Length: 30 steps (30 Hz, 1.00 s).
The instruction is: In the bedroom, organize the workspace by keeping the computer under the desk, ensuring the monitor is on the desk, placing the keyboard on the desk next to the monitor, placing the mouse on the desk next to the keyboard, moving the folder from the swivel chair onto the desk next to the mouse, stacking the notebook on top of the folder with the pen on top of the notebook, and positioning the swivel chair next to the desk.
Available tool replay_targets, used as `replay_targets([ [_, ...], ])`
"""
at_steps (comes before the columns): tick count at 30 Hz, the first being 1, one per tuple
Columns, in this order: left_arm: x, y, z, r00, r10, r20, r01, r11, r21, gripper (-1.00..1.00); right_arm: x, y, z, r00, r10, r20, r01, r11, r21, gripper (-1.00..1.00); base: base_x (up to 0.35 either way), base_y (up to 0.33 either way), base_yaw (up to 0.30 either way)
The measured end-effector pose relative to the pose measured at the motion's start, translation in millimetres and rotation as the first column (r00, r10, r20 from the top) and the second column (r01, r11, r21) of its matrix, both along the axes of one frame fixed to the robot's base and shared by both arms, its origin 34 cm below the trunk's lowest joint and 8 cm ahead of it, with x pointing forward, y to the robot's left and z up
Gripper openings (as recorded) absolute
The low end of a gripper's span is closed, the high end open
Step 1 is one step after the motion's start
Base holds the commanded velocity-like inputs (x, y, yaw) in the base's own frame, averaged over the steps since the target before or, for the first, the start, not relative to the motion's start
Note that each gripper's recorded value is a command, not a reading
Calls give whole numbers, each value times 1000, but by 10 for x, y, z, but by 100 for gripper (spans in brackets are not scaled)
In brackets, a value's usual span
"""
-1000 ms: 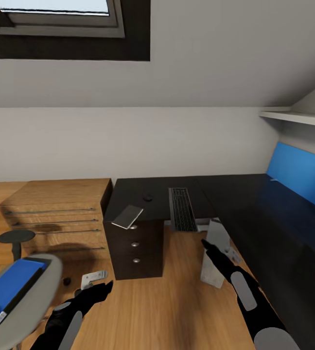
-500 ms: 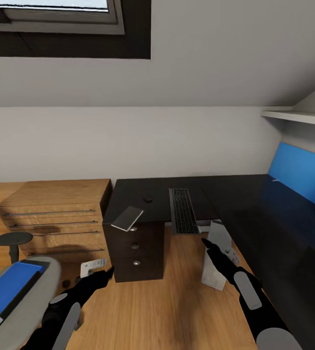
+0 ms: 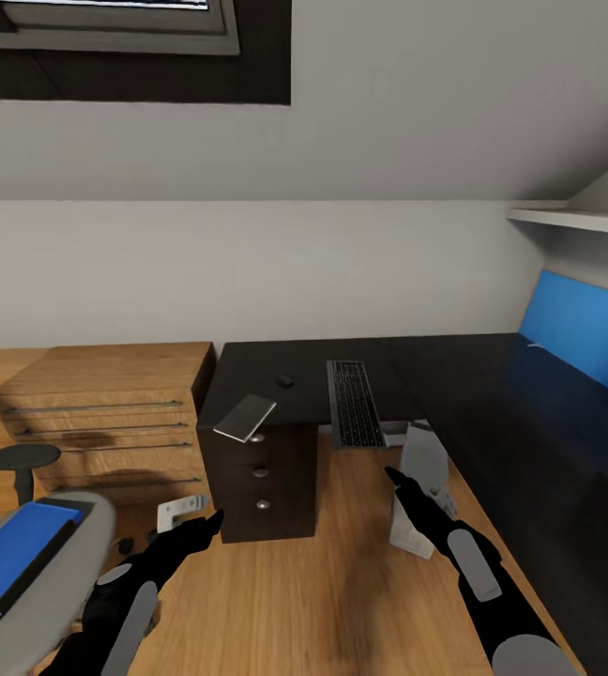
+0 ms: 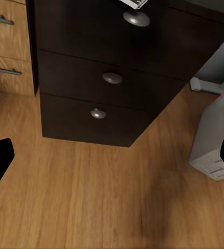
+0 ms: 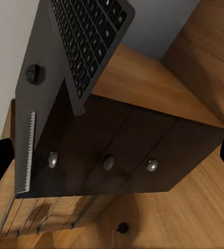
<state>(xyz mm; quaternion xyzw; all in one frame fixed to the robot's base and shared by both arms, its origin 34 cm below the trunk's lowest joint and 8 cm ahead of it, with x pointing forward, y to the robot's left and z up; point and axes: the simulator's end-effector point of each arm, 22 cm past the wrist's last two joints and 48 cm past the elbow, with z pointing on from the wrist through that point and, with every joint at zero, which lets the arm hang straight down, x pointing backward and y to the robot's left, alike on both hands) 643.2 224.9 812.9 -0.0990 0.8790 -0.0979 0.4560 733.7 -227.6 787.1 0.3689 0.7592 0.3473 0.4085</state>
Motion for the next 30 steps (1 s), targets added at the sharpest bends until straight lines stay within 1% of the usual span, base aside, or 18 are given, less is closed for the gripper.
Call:
replay_targets([
  [3,-2,-34,-45,1000,0,-1,0,1000,-6,100,-2,19,-46,1000,9,-1,-9,1000,-3,100,0,0,0],
  [5,-3,-55,-76,1000,-1,-2,1,1000,-10,100,-6,83,-77,1000,27,-1,-27,1000,-10,100,0,0,0],
  [7,-21,-79,-129,1000,-5,-14,5,1000,-14,100,-19,240,-107,997,74,0,-74,997,-29,100,0,0,0],
  [8,-29,-87,-156,1000,-8,-20,7,1000,-14,100,-25,280,-126,996,86,0,-86,996,-34,100,0,0,0],
  [9,-60,-112,-209,999,-16,-42,15,1000,-17,100,-38,362,-145,994,109,0,-109,993,-42,100,0,0,0],
  [12,-92,-144,-294,998,-25,-64,23,1000,-21,100,-44,417,-185,992,126,5,-126,991,-42,100,0,0,0],
  [15,-111,-181,-361,997,-30,-76,28,999,-27,100,-33,498,-151,988,150,44,-149,989,-19,100,0,0,0],
  [23,-118,-192,-496,996,-31,-79,29,999,-28,100,-3,638,-53,973,185,139,-191,981,35,100,0,0,0],
  [25,-120,-191,-530,996,-31,-79,29,999,-28,100,0,659,-42,969,188,158,-197,979,47,100,0,0,0],
  [26,-120,-192,-546,996,-31,-79,29,999,-29,100,3,673,-27,968,186,171,-199,978,61,100,0,0,0],
  [30,-125,-193,-618,996,-32,-80,29,999,-29,100,13,691,-40,967,171,188,-191,977,97,100,0,0,0],
])
